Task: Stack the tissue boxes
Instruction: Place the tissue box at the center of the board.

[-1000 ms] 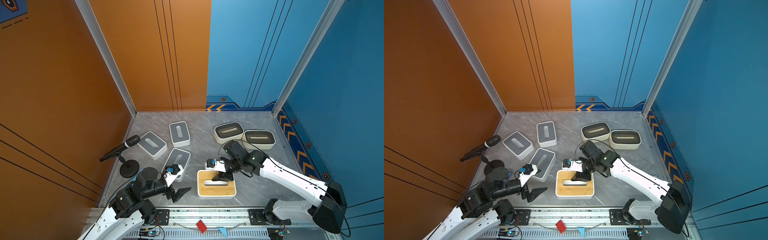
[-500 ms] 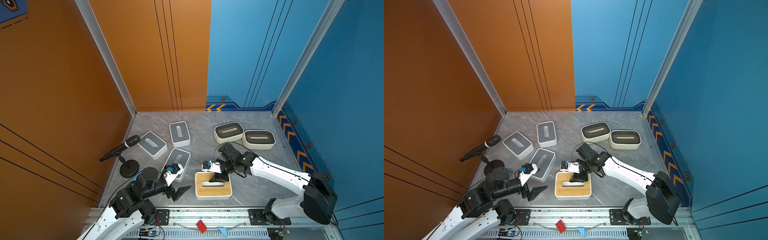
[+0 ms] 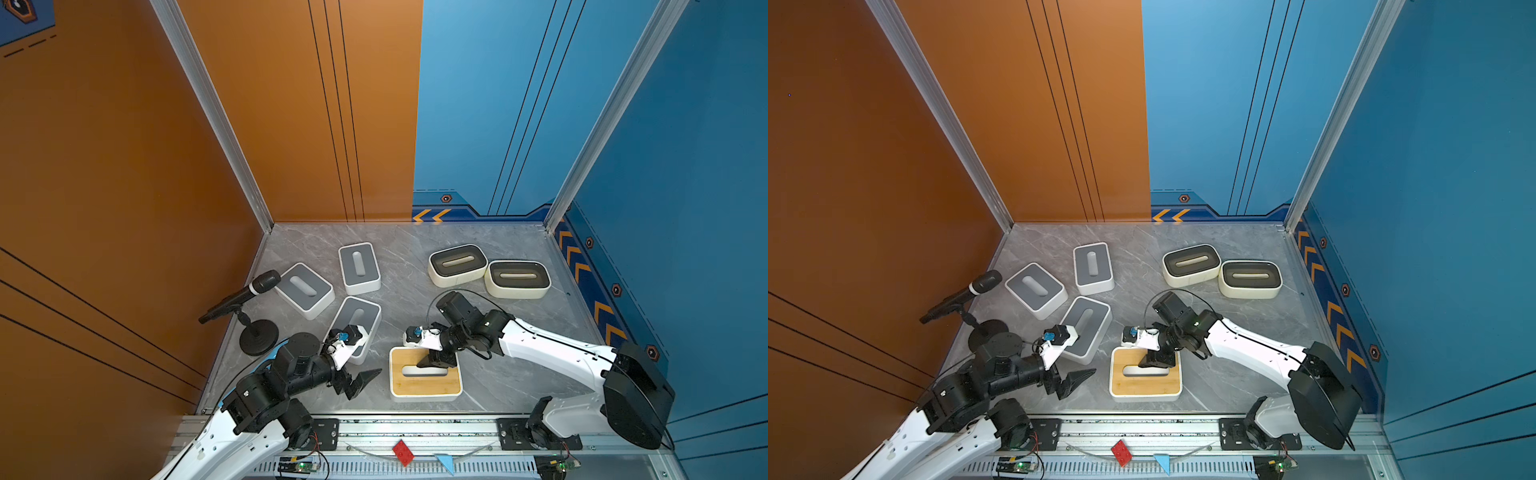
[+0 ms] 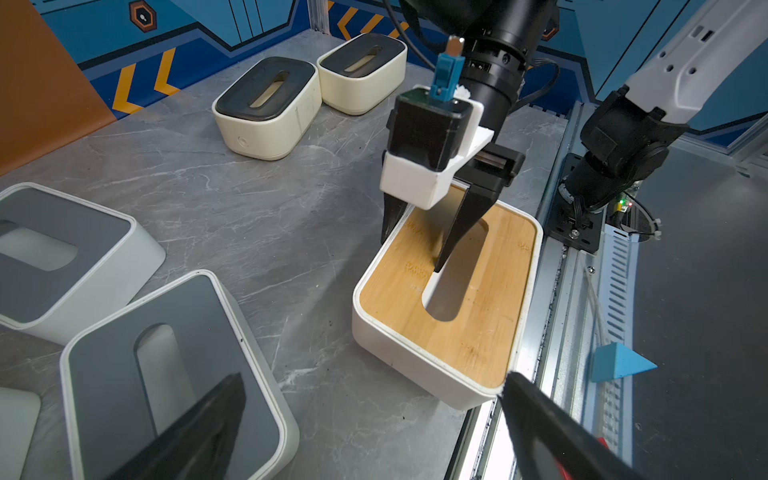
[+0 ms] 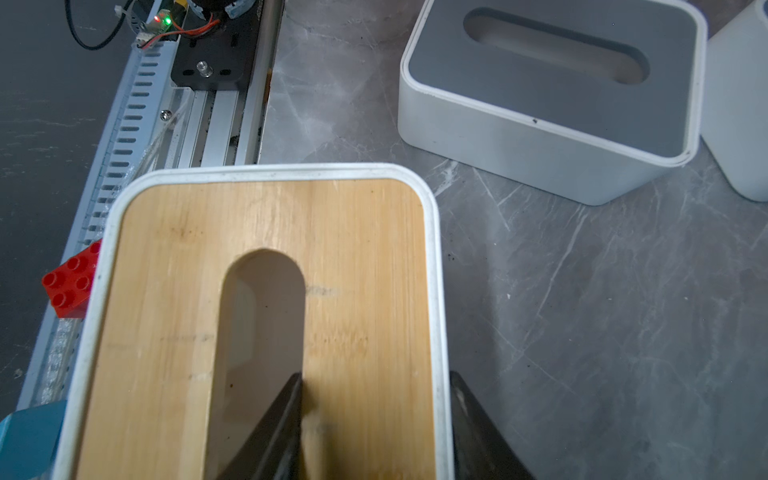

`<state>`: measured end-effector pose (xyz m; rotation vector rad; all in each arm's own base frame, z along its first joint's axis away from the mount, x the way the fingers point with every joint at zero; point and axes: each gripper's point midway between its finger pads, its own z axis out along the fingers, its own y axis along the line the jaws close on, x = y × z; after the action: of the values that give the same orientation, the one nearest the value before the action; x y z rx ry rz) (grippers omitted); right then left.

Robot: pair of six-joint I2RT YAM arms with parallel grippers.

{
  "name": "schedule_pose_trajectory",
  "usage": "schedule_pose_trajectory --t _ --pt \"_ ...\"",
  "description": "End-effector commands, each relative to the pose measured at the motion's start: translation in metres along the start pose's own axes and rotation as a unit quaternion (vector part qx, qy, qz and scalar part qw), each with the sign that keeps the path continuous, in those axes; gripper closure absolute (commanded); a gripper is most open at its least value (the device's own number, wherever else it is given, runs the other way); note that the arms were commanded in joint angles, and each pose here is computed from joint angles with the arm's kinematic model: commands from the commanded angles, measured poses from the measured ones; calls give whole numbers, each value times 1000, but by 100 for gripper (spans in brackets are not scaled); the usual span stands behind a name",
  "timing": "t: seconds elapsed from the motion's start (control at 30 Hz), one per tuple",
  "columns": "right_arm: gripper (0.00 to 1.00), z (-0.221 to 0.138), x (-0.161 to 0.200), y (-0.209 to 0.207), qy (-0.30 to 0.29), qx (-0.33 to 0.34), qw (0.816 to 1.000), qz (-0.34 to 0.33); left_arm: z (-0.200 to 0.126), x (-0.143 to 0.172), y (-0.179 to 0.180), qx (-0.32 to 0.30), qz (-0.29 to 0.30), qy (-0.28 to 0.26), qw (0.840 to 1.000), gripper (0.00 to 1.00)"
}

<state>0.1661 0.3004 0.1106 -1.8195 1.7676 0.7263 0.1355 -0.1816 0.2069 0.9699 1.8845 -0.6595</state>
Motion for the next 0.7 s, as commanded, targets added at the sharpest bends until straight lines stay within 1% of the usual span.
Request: schedule_pose_trajectory --t 0.0,0.1,0.4,0.53,0.67 --pt "86 -6 -17 -4 -34 16 999 -10 7 15 8 -17 0 30 999 2" --pt "86 -2 -14 -5 -29 13 999 -5 12 20 7 -10 -3 49 999 2" --pt "86 8 -11 -10 -19 16 1000 2 17 23 2 6 -5 58 998 2" --pt "86 13 -8 -10 -8 18 1000 1 20 25 -3 21 -7 65 998 2" --pt "86 19 -3 -10 8 14 1000 1 20 25 -2 20 -7 65 998 2"
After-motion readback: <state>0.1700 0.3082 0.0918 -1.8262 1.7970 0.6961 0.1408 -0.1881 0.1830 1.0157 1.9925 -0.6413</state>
